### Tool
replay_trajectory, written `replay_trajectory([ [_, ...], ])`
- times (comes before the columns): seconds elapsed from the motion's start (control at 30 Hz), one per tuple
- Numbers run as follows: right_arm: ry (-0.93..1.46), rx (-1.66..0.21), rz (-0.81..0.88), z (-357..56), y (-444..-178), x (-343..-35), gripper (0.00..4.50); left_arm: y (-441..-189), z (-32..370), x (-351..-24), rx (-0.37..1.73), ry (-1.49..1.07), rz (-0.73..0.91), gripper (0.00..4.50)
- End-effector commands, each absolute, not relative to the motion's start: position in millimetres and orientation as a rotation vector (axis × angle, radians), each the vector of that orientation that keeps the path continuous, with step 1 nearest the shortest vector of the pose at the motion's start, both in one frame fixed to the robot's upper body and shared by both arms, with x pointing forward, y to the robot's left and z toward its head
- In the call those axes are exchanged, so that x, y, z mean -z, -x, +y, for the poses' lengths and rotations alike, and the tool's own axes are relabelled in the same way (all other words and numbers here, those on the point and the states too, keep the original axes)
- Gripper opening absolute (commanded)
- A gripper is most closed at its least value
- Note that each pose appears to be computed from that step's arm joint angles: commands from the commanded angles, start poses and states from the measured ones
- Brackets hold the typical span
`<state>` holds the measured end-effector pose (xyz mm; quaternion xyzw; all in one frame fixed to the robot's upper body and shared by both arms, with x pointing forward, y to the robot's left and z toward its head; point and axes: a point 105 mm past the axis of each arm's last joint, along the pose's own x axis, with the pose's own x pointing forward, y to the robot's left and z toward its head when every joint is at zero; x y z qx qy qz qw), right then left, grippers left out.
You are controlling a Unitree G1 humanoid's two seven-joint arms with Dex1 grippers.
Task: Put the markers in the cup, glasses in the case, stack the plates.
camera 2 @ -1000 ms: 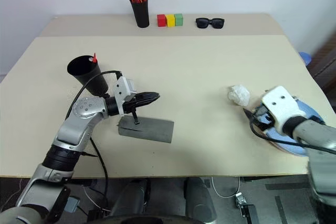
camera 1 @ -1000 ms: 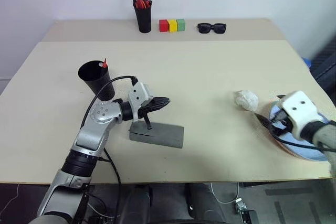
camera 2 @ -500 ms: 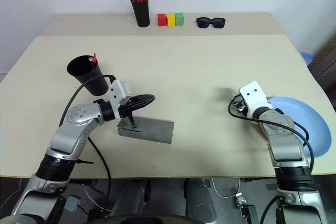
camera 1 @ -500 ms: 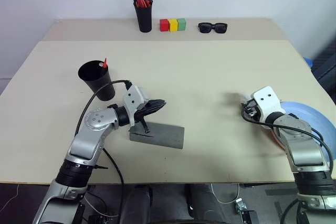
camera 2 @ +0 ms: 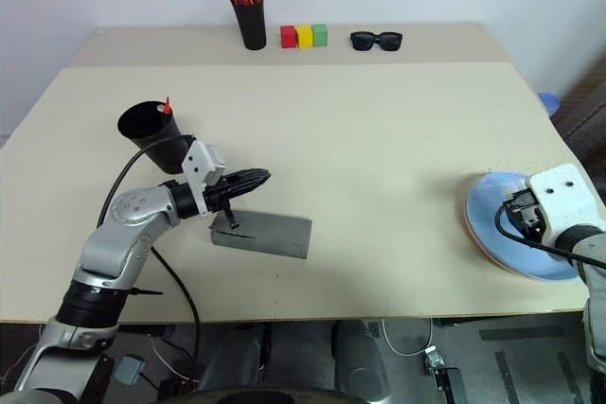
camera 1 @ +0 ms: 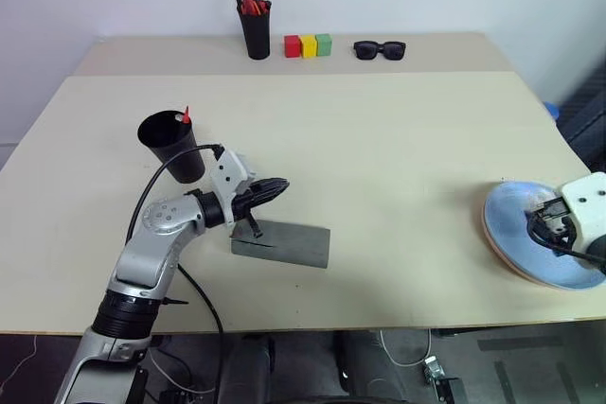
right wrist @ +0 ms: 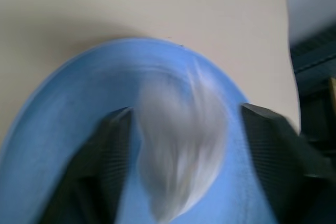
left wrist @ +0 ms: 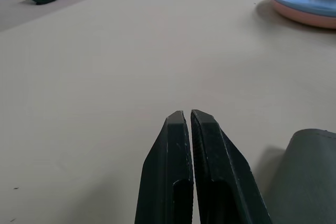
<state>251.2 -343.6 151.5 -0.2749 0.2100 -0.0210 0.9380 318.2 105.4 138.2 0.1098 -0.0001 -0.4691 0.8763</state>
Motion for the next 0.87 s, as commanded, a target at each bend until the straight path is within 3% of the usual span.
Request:
replay_trajectory([
  [0.03, 0.63, 0.028, 0.341, -339.3, -258.8, -176.0, 4.44, -319.1, 110.2, -152.8, 0.951, -0.221, -0.053, 0.11],
  [0.2, 0.596, -0.142, 0.174, -305.2, -285.7, -201.5, 4.44, -305.2, 129.1, -150.8, 0.895, -0.258, -0.04, 0.11],
  [0.33, 0.44, -0.318, 0.024, -270.1, -304.8, -216.5, 4.44, -297.6, 151.5, -152.7, 0.769, -0.244, -0.031, 0.11],
  [0.47, 0.325, -0.565, 0.031, -232.6, -309.3, -201.1, 4.44, -277.2, 204.5, -150.7, 0.547, -0.229, -0.001, 0.11],
  [0.57, 0.282, -0.639, 0.038, -220.3, -314.7, -197.1, 4.44, -264.5, 231.6, -145.2, 0.434, -0.248, 0.033, 0.11],
  [0.87, 0.282, -0.705, 0.081, -215.3, -323.1, -181.2, 4.44, -257.5, 244.4, -142.5, 0.346, -0.258, 0.043, 0.11],
])
